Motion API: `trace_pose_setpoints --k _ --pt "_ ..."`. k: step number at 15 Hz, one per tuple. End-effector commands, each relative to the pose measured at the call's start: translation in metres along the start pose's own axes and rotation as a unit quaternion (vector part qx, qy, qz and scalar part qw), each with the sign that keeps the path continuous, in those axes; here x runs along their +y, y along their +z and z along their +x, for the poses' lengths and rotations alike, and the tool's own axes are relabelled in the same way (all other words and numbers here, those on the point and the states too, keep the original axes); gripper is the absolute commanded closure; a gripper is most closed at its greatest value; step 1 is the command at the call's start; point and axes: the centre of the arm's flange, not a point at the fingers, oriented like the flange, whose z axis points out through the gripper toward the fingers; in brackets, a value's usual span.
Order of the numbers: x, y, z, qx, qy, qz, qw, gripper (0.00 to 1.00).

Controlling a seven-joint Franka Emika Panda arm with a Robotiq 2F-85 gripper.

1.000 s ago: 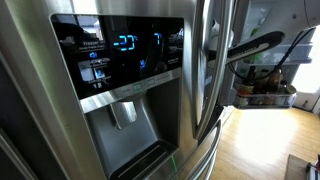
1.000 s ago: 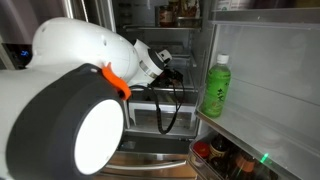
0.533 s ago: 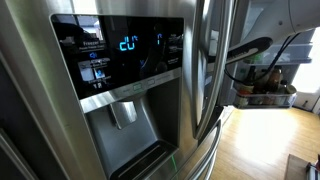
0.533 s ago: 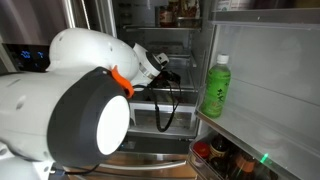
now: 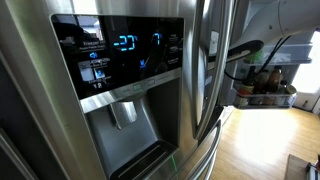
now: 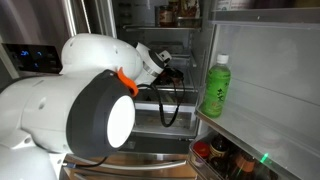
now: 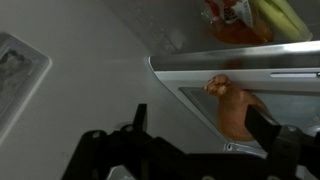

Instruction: Put the onion in the vegetable drawer

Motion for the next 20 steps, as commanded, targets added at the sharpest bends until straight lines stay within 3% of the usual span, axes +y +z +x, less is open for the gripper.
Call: trace_pose_setpoints --k 1,4,8,11,16,19,20 --pt "-0.004 0.012 0.006 0.002 0.000 -0.020 0.9998 0.00" --pt "-0.006 0.018 0.004 -0.004 -0.004 -0.020 0.9998 0.00" --pt "-0.010 0.025 0.001 -0.011 -0.006 -0.021 0.9997 0.11" --pt "-0.013 0.028 -0.002 -0.020 -0.007 -0.017 0.9996 0.14" --pt "-0.018 0.031 -0.005 -0.030 -0.010 -0.011 0.9995 0.12" --pt "-0.019 0.032 -0.007 -0.033 -0.011 -0.004 0.9994 0.28" --pt "-0.020 0.032 -0.007 -0.035 -0.010 -0.003 0.9993 0.47"
